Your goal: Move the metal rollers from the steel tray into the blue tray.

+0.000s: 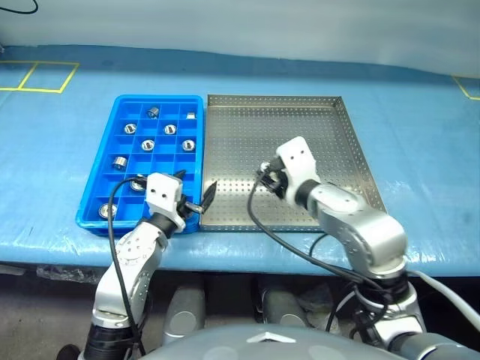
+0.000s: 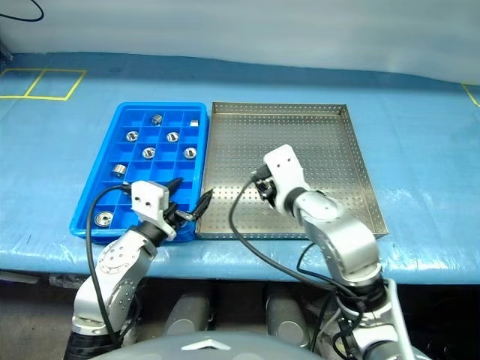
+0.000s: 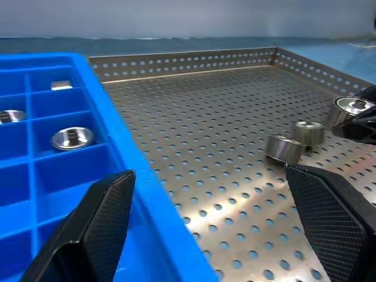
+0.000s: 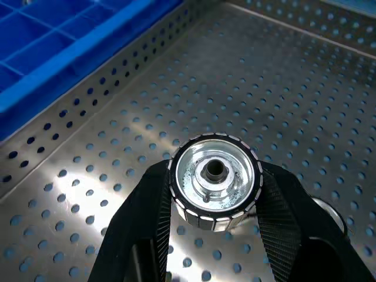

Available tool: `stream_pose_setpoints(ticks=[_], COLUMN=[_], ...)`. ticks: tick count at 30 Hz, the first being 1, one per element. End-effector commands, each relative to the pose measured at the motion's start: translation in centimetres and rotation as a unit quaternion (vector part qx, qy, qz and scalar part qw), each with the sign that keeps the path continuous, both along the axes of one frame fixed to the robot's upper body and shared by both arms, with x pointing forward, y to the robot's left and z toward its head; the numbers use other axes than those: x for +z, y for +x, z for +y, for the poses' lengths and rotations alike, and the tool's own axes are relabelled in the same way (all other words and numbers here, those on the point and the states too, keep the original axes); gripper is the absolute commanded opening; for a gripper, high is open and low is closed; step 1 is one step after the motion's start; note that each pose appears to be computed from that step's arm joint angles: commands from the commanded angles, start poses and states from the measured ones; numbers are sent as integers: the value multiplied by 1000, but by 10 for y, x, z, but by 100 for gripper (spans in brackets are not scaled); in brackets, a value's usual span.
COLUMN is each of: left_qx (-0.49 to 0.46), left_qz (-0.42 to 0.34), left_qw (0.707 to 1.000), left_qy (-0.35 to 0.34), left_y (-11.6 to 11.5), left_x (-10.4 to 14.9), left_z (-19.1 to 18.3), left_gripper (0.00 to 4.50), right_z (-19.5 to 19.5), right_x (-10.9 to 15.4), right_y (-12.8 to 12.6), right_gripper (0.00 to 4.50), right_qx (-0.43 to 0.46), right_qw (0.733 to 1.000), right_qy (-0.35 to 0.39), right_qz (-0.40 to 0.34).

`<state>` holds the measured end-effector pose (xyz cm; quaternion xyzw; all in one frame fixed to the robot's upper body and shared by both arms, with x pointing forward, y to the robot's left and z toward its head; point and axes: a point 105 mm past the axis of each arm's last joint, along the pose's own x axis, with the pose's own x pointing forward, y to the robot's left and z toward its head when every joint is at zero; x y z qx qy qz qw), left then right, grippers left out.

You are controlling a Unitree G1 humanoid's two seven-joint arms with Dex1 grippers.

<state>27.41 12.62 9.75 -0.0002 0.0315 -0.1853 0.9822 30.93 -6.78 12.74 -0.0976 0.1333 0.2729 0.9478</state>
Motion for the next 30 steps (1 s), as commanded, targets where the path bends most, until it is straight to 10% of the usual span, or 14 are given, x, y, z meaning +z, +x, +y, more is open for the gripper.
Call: stream_pose_setpoints(ticks=[1, 30], left_qx=[51, 210], left_qz=[-34, -37], left_qw=[998, 977], left_qy=[5, 8], left_y=[0, -53], left_x=[14, 25], left_z=[16, 62], left_gripper=[450, 450], right_z=[24, 127], right_x=[21, 12], right_y=[15, 52], right_gripper=[171, 171], right_qx=[31, 160], right_qw=[996, 974], right_qy=[32, 129], right_qz=[-79, -90])
